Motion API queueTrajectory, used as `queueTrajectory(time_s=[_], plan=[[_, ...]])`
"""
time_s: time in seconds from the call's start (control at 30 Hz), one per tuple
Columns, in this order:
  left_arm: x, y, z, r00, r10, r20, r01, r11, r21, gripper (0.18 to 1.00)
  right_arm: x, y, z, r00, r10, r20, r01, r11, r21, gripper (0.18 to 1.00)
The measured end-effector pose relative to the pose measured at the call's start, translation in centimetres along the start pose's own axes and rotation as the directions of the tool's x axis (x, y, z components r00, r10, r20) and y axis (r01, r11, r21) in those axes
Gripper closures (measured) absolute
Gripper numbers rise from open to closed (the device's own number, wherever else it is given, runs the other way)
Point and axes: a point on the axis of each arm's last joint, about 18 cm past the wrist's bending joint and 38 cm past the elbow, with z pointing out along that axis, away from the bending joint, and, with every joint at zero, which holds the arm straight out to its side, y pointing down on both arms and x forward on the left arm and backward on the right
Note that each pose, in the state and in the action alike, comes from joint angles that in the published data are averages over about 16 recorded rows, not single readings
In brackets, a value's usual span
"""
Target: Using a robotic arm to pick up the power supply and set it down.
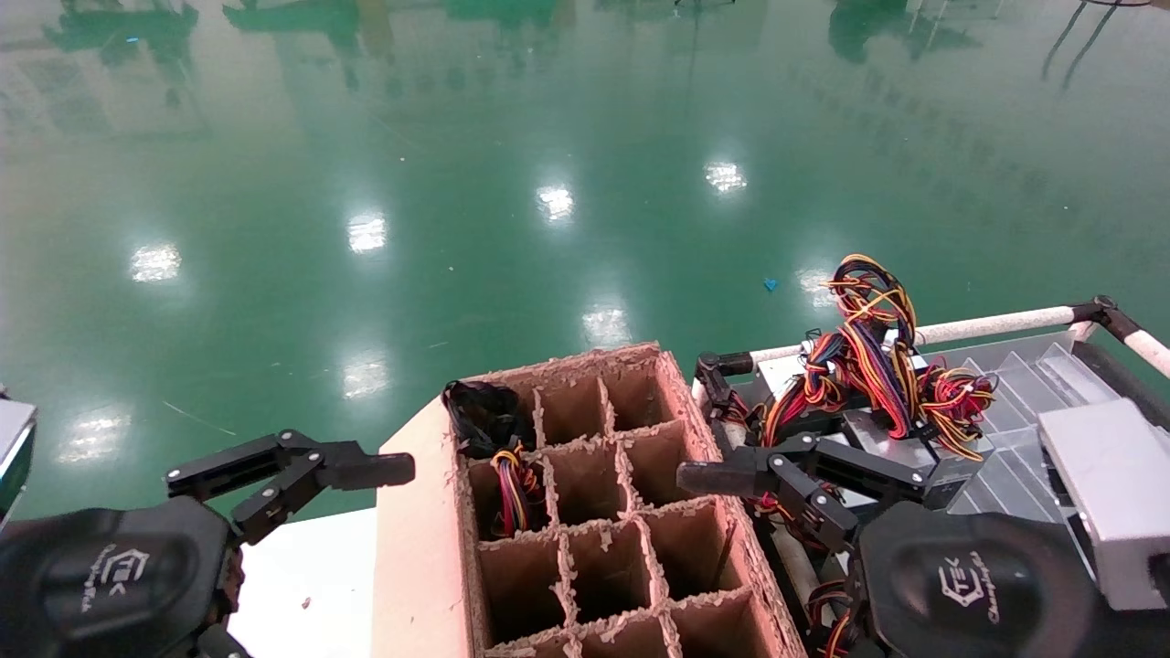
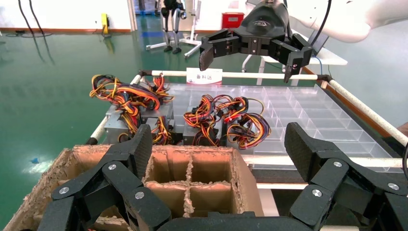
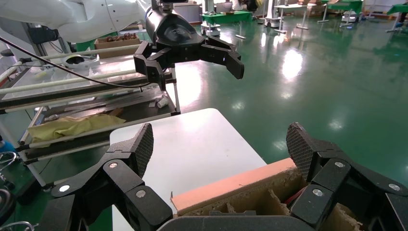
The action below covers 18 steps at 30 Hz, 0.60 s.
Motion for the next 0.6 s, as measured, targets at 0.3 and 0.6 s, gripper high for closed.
queueTrajectory(time_s=[0.3, 0.6], plan=[[0.0, 0.0, 0.0, 1.0, 0.0, 0.0, 0.0, 1.0, 0.0, 0.184, 0.0, 0.0, 0.0, 1.0, 0.0, 0.0, 0.0, 1.0, 0.0, 0.178], [0.0, 0.0, 0.0, 1.0, 0.0, 0.0, 0.0, 1.0, 0.0, 0.184, 0.0, 0.0, 0.0, 1.0, 0.0, 0.0, 0.0, 1.0, 0.0, 0.178]])
